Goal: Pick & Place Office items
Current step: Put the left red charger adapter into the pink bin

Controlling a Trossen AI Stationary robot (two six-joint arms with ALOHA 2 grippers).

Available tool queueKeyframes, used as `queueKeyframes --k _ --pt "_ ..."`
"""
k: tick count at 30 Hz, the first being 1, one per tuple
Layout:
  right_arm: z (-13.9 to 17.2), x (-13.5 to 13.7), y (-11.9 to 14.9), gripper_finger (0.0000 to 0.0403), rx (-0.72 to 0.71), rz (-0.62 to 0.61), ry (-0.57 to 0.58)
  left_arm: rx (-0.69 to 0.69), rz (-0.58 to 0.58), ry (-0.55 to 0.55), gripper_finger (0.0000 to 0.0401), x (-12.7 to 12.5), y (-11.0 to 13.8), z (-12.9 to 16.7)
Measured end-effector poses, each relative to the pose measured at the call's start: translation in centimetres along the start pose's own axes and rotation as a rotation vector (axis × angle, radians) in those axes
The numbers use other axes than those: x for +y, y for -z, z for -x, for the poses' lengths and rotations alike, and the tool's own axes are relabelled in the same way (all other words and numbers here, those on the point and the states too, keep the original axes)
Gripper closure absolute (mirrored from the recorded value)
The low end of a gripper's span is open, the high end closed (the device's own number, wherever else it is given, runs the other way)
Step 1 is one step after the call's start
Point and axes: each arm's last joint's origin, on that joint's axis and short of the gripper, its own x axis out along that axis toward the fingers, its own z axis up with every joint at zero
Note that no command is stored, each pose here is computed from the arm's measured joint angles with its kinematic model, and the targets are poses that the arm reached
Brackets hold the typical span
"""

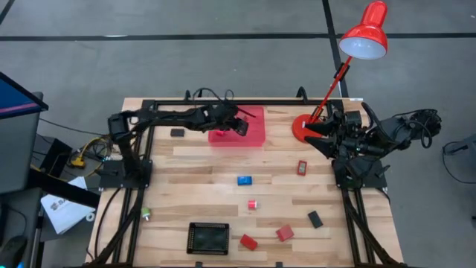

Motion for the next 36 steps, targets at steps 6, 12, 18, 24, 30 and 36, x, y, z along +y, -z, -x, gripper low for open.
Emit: queueKeyframes --k 6,12,18,24,30,36 --pt "0.0 0.0 0.0 0.0154 -0.002 -0.01 -0.001 0.039 0.061 -0.155 0.0285 0.9 -0.7 -1.4" --pt "0.0 0.0 0.0 0.0154 0.001 -0.008 0.0 0.035 0.193 -0.203 0.0285 2.0 -1.3 -1.8" --pt "0.0 0.0 0.0 0.0154 0.002 -0.006 0.001 0.025 0.272 -0.215 0.0285 2.5 -1.6 -1.9" --pt "0.0 0.0 0.0 0.0154 0.002 0.001 0.001 0.043 0.301 -0.199 0.0285 2.7 -1.7 -2.0" --pt "0.0 0.0 0.0 0.0154 0.002 0.009 0.001 0.047 0.302 -0.191 0.0285 2.7 -1.7 -2.0" --pt "0.0 0.0 0.0 0.0154 0.002 0.011 0.001 0.057 0.308 -0.18 0.0261 2.6 -1.7 -2.0"
